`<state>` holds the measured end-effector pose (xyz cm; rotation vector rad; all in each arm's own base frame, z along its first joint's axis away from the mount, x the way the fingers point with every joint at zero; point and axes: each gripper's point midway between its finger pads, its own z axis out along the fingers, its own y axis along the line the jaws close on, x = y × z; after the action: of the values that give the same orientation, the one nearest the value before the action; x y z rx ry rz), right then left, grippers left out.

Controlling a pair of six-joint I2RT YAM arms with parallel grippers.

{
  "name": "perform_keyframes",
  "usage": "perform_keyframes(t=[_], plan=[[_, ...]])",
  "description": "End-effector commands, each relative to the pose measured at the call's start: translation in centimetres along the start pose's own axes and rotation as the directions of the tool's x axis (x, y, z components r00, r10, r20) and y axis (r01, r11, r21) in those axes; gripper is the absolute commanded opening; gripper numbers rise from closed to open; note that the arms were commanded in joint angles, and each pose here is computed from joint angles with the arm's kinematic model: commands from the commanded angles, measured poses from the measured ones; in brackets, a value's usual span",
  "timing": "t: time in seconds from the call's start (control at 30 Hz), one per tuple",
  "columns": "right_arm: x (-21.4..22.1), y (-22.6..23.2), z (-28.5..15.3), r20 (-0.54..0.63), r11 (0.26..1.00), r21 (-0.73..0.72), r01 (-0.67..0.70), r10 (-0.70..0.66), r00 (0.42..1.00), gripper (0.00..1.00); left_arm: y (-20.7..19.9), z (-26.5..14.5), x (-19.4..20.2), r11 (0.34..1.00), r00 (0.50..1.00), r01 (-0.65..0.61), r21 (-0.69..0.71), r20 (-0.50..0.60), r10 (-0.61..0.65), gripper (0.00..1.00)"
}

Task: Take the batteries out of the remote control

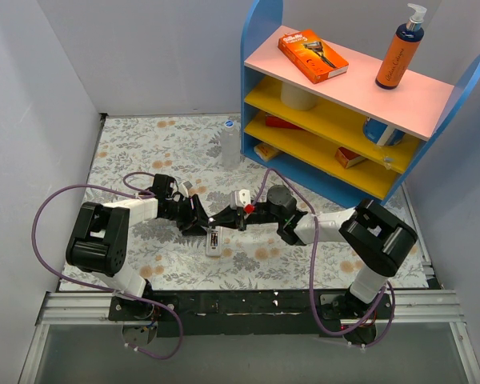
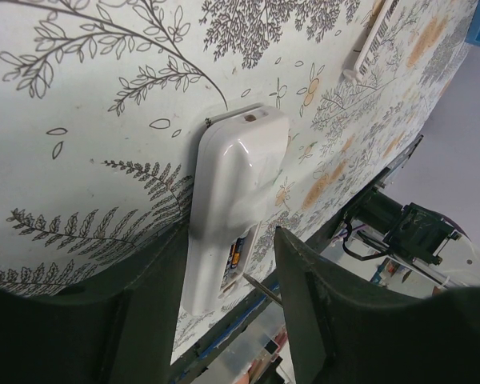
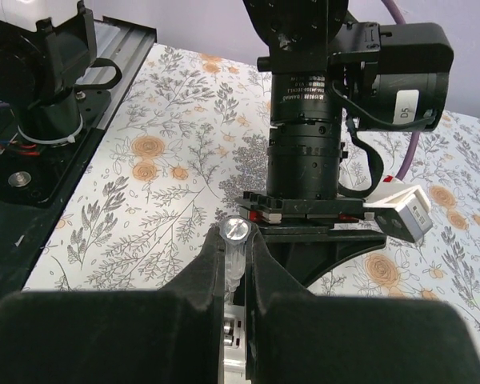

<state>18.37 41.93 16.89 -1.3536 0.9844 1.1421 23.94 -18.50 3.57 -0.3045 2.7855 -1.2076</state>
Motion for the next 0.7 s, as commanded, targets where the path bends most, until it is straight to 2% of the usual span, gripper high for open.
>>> perform_keyframes(t=[0.0, 0.67], plan=[[-2.8, -0.3, -0.1, 0.059, 0.999, 0.01, 0.043, -0.043, 0.997, 0.01, -0.6, -0.4, -0.4, 1.0, 1.0, -0.02, 0.012, 0.016, 0.02, 0.47], [-1.3, 0.5, -0.6, 0.013, 1.0, -0.004, 0.014, -0.014, 1.0, 0.01, -0.6, -0.4, -0.4, 1.0, 1.0, -0.021, 0.012, 0.016, 0.021, 0.47]])
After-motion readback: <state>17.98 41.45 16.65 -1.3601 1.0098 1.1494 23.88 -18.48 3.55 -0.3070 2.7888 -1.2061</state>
